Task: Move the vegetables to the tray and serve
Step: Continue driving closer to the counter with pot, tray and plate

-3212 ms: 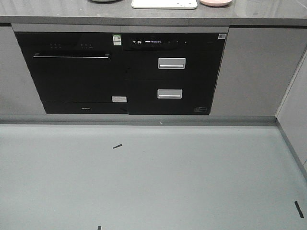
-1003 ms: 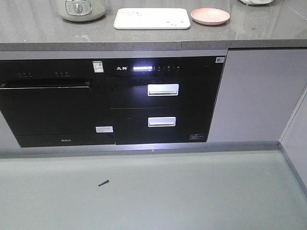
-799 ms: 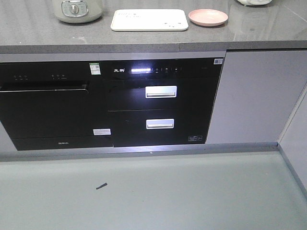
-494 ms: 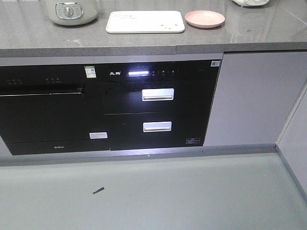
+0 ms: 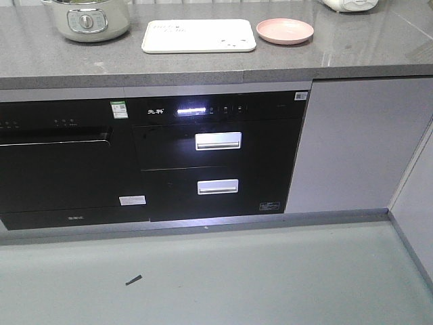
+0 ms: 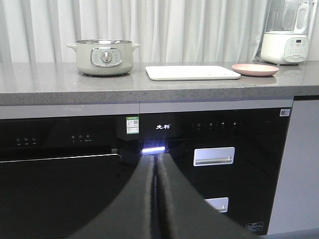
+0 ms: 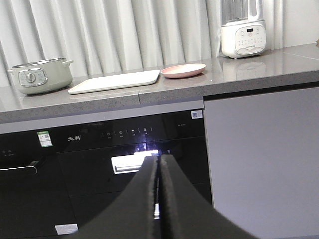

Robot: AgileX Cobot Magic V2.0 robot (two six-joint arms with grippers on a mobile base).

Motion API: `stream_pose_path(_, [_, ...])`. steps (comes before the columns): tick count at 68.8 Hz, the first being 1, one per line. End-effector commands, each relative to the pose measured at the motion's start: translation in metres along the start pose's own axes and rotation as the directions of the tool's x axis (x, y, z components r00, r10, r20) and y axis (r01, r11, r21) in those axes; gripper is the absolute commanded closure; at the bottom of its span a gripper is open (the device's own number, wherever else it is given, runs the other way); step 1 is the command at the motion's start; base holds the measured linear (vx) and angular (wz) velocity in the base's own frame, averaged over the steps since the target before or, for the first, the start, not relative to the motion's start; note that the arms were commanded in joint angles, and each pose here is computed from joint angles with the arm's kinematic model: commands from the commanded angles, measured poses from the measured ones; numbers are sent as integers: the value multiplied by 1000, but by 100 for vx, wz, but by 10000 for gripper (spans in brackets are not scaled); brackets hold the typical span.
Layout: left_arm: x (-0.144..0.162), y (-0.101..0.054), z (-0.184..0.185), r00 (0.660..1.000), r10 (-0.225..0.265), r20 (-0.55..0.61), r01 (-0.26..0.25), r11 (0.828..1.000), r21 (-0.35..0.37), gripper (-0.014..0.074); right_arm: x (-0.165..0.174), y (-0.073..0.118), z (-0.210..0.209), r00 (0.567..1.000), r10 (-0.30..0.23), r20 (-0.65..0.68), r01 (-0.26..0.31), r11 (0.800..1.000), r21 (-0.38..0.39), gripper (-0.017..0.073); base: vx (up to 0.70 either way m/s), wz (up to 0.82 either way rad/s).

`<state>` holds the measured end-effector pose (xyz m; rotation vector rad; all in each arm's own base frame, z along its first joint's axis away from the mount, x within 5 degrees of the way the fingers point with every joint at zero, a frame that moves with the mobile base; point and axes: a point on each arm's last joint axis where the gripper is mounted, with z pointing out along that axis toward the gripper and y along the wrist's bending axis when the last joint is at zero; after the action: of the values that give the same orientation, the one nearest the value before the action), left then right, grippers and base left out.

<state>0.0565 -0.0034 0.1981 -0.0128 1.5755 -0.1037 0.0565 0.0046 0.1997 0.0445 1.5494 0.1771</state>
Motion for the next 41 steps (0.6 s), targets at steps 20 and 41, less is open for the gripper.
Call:
stream_pose_path(20, [1, 1, 0, 998, -10, 65, 10, 1000, 0, 599, -3, 0, 0, 997, -9, 71, 9, 1000, -6, 561, 9, 1])
stream_pose_path(41, [1, 1, 0, 998, -10, 65, 10, 1000, 0, 599, -3, 0, 0, 997, -9, 71, 9, 1000, -6, 561, 11, 3])
